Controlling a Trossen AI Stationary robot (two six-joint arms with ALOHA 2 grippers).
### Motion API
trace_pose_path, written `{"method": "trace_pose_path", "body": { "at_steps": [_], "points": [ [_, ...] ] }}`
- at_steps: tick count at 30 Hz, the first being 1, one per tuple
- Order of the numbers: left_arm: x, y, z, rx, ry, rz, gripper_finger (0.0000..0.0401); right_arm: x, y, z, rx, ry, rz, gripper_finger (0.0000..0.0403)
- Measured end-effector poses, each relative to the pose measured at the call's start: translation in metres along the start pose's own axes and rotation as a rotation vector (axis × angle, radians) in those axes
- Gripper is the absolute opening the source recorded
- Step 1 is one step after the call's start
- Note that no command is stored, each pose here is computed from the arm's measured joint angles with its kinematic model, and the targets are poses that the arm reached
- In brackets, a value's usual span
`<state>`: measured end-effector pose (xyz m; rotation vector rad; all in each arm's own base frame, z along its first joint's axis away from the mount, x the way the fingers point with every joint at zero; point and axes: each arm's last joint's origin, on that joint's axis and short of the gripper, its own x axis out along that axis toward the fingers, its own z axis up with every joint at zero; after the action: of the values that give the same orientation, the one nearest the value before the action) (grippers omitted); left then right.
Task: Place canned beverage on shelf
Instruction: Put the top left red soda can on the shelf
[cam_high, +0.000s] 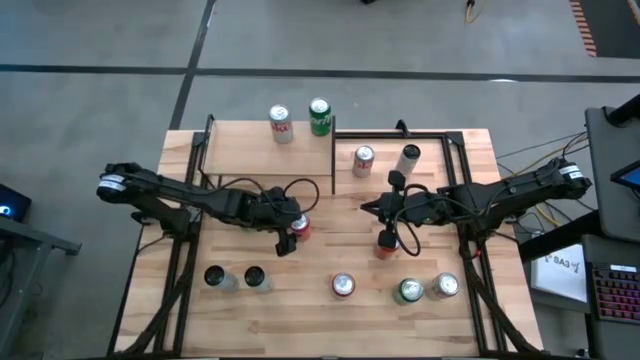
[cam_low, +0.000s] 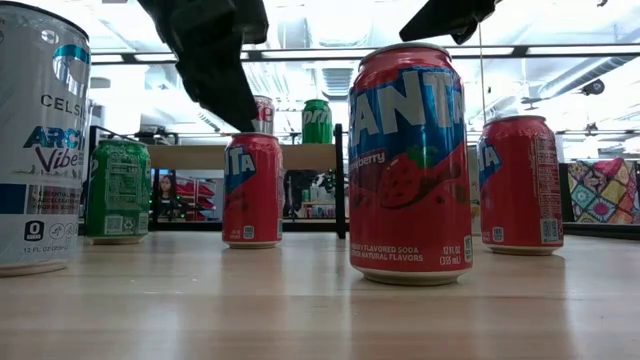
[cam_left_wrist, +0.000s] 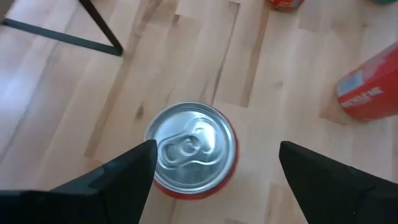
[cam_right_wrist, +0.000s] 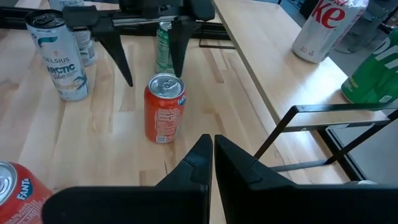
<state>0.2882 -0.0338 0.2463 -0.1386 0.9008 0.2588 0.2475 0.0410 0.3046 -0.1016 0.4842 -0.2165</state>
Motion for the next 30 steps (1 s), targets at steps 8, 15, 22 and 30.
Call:
{"method": "trace_pose_path", "body": {
  "at_steps": [8,15,22,30],
  "points": [
    [0.0,0.0011,0.0005,0.0,-0.015,0.038,0.0324,0.0,0.0001,0.0,0.008,0.0,0.002,0.0009],
    [0.0008,0.0007,0.0009,-0.001,-0.019,0.036,0.0324,0.0,0.0001,0.0,0.011,0.0,0.002,0.0009],
    [0.0026,0.0005,0.0001,-0.005,-0.03,0.032,0.0324,0.0,0.0,0.0,0.011,0.0,0.002,0.0009],
    [0.0054,0.0013,-0.0037,-0.002,-0.023,0.039,0.0324,0.0,0.0,0.0,0.011,0.0,0.002,0.0009]
  ]
}}
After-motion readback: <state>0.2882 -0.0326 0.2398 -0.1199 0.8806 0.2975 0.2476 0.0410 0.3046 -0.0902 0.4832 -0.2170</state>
